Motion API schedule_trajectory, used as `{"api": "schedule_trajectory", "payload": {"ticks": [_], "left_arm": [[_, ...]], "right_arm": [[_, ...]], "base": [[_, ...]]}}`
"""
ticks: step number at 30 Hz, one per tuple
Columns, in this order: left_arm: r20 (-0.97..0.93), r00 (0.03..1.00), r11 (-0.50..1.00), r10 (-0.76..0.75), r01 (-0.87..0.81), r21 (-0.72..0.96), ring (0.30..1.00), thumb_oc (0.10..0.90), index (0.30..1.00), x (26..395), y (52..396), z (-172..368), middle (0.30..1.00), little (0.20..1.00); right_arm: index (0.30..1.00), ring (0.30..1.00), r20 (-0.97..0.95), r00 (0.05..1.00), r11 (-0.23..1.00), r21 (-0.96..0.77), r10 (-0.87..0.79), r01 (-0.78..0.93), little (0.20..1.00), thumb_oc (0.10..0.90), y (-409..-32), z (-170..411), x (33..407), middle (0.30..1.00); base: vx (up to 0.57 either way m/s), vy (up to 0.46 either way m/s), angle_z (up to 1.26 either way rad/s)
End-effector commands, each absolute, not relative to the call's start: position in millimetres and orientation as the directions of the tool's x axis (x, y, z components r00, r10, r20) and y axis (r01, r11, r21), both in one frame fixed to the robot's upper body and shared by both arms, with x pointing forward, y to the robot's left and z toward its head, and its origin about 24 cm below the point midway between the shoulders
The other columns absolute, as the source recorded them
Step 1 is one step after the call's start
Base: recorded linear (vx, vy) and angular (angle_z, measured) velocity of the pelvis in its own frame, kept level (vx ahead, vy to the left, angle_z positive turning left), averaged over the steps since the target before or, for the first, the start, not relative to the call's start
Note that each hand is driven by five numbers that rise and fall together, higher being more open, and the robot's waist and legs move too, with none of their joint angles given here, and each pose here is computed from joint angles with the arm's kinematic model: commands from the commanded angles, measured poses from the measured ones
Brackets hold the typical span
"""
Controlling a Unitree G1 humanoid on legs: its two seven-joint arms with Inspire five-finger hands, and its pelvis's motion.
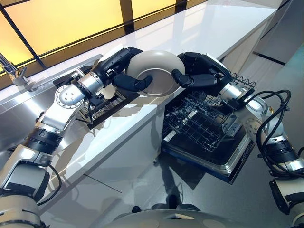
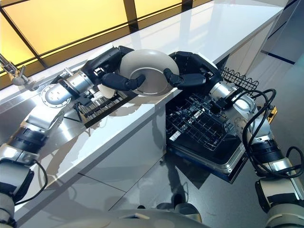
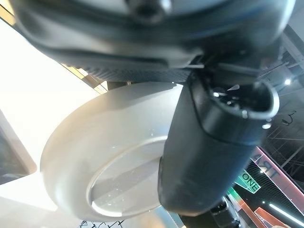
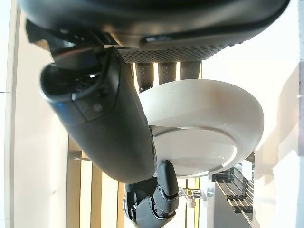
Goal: Pick up plates and place into dishwasher.
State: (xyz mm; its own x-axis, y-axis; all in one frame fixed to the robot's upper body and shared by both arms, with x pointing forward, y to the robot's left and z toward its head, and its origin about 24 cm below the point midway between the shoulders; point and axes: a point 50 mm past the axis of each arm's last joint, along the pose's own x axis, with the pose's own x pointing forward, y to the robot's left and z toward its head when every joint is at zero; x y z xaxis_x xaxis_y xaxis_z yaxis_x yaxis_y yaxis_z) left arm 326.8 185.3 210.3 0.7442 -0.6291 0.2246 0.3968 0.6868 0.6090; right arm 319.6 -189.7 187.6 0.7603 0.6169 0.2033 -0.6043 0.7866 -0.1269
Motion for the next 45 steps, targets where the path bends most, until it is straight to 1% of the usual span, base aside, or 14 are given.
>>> {"api": "schedule_trajectory", "payload": {"ticks": [1,14,19,23,29,33,36,39,40,45], "left_arm": [[0.455,0.654,0.742,-0.604,0.253,0.621,0.900,0.800,0.900,330.6,176.8,273.1,0.900,0.900],[0.467,0.693,0.782,-0.550,0.231,0.579,0.900,0.800,0.900,326.4,200.2,273.4,0.900,0.900],[0.496,0.715,0.817,-0.493,0.185,0.546,0.900,0.800,0.900,323.5,219.0,275.4,0.900,0.900],[0.531,0.734,0.854,-0.424,0.128,0.505,0.900,0.800,0.900,318.9,237.1,275.2,0.900,0.900],[0.547,0.771,0.904,-0.328,0.087,0.419,0.900,0.800,0.900,311.4,268.0,268.5,0.900,0.900],[0.553,0.780,0.920,-0.292,0.071,0.385,0.900,0.800,0.900,306.4,280.0,262.9,0.900,0.900],[0.566,0.788,0.933,-0.243,0.030,0.359,0.900,0.800,0.900,303.0,287.8,261.1,0.900,0.900],[0.563,0.803,0.930,-0.196,-0.030,0.367,0.900,0.800,0.900,300.0,292.8,255.5,0.900,0.900],[0.562,0.807,0.923,-0.183,-0.055,0.380,0.900,0.800,0.900,297.5,293.8,254.4,0.900,0.900],[0.573,0.807,0.909,-0.141,-0.124,0.399,0.900,0.800,0.900,285.8,296.4,251.8,0.900,0.900]], "right_arm": [[0.300,0.300,0.496,0.588,0.740,-0.190,0.639,-0.645,0.200,0.100,-171.2,255.9,316.8,0.300],[0.300,0.300,0.501,0.607,0.764,-0.195,0.617,-0.615,0.200,0.100,-183.1,255.7,314.8,0.300],[0.300,0.300,0.512,0.633,0.800,-0.218,0.581,-0.558,0.200,0.100,-195.4,258.8,313.4,0.300],[0.300,0.300,0.532,0.657,0.839,-0.238,0.534,-0.490,0.200,0.100,-209.5,263.3,309.2,0.300],[0.300,0.300,0.566,0.698,0.899,-0.274,0.438,-0.342,0.200,0.100,-244.1,280.1,298.5,0.300],[0.300,0.300,0.580,0.720,0.923,-0.283,0.380,-0.259,0.200,0.100,-263.3,286.9,291.1,0.300],[0.300,0.300,0.572,0.749,0.934,-0.310,0.334,-0.179,0.200,0.100,-277.5,288.0,285.9,0.300],[0.300,0.300,0.550,0.783,0.930,-0.355,0.290,-0.095,0.200,0.100,-291.2,286.0,280.3,0.300],[0.300,0.300,0.524,0.809,0.916,-0.398,0.266,-0.043,0.200,0.100,-298.6,283.5,277.2,0.300],[0.300,0.300,0.413,0.884,0.844,-0.535,0.220,0.040,0.200,0.100,-320.4,268.6,264.6,0.300]], "base": [[0.00,0.000,0.00],[0.00,0.000,0.00],[0.00,0.000,0.00],[0.00,0.000,0.00],[0.00,0.000,0.00],[0.00,0.000,0.00],[0.01,-0.001,-0.01],[0.01,-0.004,-0.03],[0.01,-0.006,-0.06],[0.00,-0.013,-0.07]]}}
